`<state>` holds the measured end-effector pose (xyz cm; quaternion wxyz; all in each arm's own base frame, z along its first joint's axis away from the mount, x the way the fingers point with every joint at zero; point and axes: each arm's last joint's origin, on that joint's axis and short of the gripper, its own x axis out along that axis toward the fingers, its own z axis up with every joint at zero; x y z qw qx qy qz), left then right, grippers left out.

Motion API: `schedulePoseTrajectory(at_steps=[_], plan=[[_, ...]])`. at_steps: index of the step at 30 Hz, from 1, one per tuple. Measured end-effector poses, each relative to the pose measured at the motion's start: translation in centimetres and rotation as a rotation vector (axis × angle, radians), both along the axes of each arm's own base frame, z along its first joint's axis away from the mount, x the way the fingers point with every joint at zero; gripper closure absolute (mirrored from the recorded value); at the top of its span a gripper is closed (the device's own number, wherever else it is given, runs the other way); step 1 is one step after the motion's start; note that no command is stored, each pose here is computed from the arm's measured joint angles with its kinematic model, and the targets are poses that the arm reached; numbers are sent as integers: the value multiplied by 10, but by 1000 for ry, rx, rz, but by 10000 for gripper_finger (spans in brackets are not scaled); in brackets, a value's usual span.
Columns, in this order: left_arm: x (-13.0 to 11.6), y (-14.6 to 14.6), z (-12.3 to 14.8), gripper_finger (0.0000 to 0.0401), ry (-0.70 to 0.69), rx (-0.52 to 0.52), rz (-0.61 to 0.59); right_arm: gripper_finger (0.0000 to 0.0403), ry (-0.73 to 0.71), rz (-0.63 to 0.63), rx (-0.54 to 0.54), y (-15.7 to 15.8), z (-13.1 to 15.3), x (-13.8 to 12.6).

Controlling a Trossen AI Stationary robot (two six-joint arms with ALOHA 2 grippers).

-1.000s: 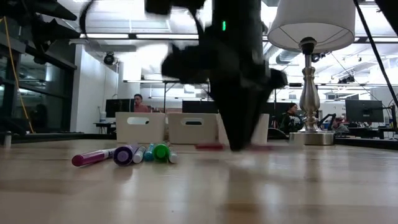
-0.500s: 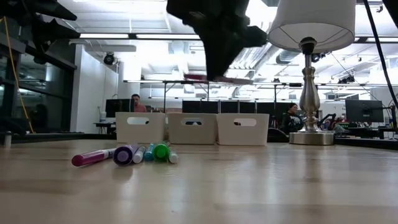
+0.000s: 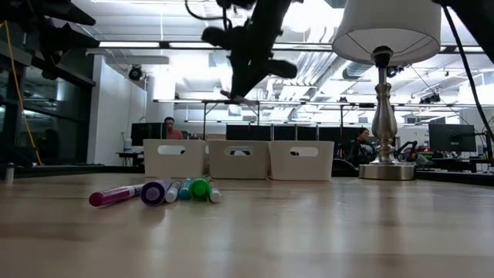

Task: Pick & Place Markers
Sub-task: Put the red marker pen into the gray bin

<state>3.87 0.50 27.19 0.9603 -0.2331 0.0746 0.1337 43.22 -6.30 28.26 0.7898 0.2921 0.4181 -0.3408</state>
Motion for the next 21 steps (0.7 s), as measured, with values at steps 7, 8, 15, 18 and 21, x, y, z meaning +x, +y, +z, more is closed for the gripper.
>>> schedulePoseTrajectory(at_steps=[7,8,15,18,21], plan=[[0,0,0,199,0,0,0,385,-126,-190,-3,-74,2,-5],[0,0,0,199,0,0,0,385,-130,-216,3,-83,0,-6],[0,0,0,199,0,0,0,385,-147,-313,107,-123,-37,0],[0,0,0,199,0,0,-1,385,-123,-336,157,-134,-57,2],[0,0,0,199,0,0,-1,385,-113,-357,187,-141,-67,2]])
